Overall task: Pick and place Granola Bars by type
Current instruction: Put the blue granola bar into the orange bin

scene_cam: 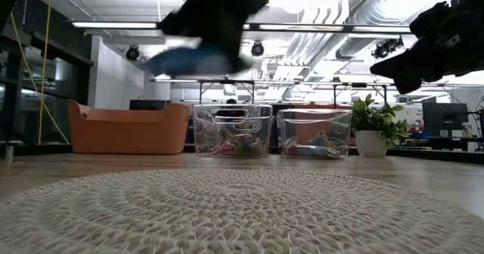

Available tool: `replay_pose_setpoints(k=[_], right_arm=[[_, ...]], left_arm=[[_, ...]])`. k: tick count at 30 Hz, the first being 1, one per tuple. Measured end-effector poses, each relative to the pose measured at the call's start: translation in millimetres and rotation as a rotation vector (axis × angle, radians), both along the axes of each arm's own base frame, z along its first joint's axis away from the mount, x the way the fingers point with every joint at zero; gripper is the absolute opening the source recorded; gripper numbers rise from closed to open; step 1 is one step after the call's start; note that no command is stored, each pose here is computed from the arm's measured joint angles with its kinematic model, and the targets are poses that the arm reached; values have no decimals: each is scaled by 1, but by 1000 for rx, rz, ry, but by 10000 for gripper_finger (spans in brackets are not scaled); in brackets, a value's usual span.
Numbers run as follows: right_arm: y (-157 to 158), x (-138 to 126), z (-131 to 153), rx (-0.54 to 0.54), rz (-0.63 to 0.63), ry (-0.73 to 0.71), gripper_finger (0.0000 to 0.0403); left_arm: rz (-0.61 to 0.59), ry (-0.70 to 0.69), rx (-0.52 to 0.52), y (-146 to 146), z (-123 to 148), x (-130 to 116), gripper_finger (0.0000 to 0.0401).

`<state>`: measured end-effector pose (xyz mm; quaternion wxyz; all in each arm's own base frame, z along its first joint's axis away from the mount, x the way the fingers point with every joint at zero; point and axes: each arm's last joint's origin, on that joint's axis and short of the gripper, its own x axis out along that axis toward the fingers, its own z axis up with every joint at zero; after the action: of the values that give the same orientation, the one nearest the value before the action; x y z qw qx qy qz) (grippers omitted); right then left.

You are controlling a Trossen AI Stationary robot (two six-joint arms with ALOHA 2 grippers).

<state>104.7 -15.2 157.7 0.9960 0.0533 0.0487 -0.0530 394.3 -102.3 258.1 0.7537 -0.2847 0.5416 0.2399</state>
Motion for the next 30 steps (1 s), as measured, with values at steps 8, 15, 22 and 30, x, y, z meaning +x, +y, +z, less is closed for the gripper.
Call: replay_pose_setpoints(k=[8,15,22,30], right_arm=[[0,0,0,0,0,-1,0],[0,0,0,0,0,0,0],[0,0,0,0,0,1,0],[0,1,-1,2,0,12,0]], left_arm=[[-130,-334,127,1,95,13,45],[-142,-592,329,12,175,0,45],[2,-713,473,53,224,-42,45],[232,-692,645,116,261,-101,44]])
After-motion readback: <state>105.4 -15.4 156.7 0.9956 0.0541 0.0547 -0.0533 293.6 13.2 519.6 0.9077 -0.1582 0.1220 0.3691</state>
